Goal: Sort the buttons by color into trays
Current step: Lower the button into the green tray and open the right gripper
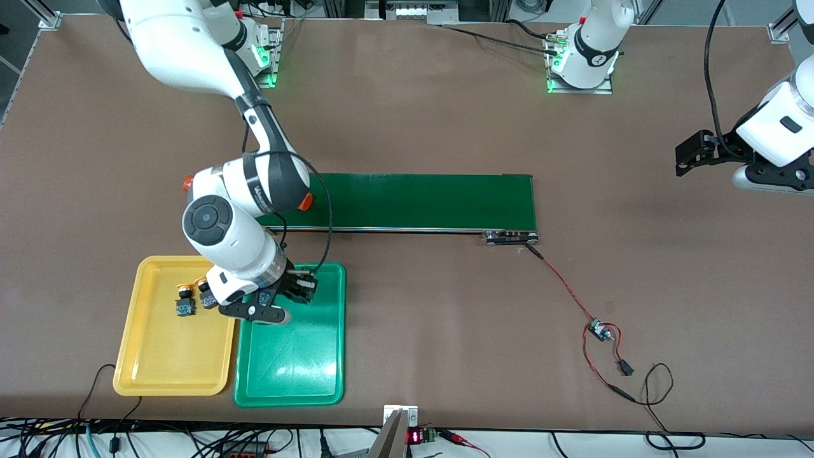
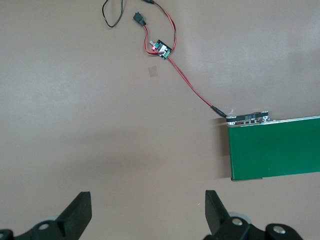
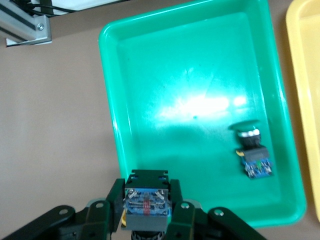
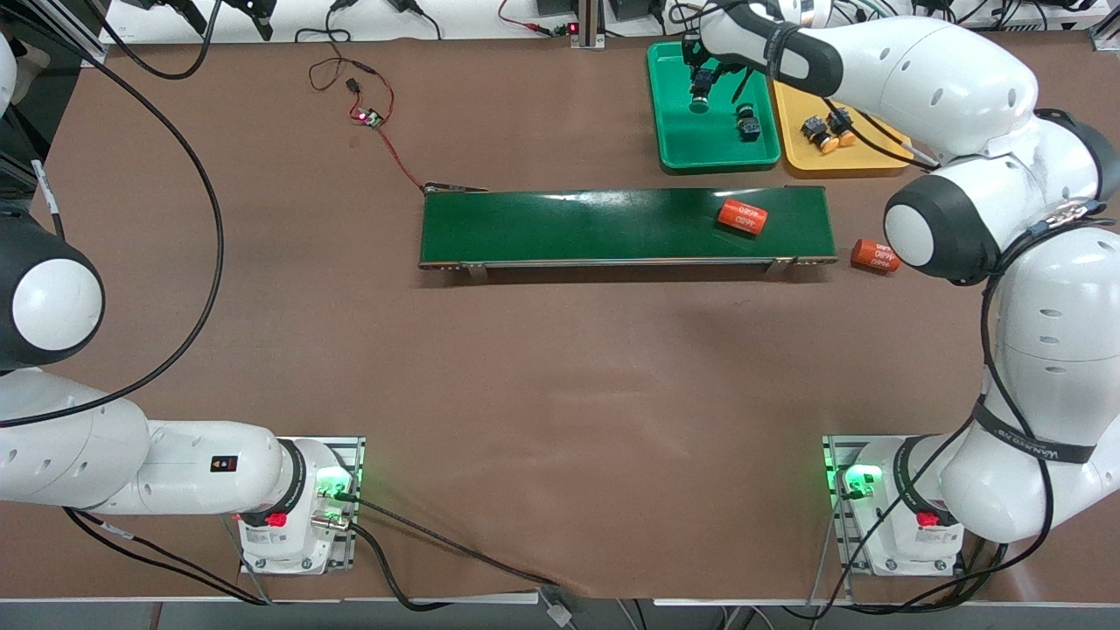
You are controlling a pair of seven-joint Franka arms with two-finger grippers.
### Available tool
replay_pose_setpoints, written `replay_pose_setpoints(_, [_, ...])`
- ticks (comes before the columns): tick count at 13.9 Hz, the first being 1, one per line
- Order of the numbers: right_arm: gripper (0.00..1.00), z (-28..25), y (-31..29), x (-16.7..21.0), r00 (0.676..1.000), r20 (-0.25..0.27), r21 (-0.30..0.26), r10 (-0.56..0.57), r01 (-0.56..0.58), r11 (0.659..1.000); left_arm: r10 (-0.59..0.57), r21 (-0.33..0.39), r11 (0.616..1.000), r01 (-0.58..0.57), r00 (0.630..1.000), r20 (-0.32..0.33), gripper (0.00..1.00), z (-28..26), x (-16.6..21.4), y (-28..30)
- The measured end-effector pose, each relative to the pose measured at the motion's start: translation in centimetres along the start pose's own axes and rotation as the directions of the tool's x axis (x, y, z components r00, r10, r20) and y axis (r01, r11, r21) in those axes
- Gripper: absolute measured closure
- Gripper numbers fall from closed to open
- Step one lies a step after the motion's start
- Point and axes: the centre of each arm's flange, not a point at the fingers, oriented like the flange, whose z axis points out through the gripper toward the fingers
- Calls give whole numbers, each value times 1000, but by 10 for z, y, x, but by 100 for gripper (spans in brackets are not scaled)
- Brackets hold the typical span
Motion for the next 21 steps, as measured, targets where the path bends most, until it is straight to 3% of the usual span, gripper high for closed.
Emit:
replay_pose_setpoints(8, [60,77,60,25,990,-89,-34,-110,108,994,1,0,1000,-1,1000,0,0,0,0,0])
replay_pose_setpoints(16, [59,100,48,13,988,-70,-31,-134,132,991,1,0,1000,-1,1000,0,0,0,0,1])
replay_pose_setpoints(19, [40,101,49,12,989,-65,-32,-134,132,991,1,0,1000,-1,1000,0,0,0,0,1])
replay_pose_setpoints(21, [18,96,48,14,989,-61,-33,-133,132,991,0,0,1000,0,1000,0,0,0,0,0])
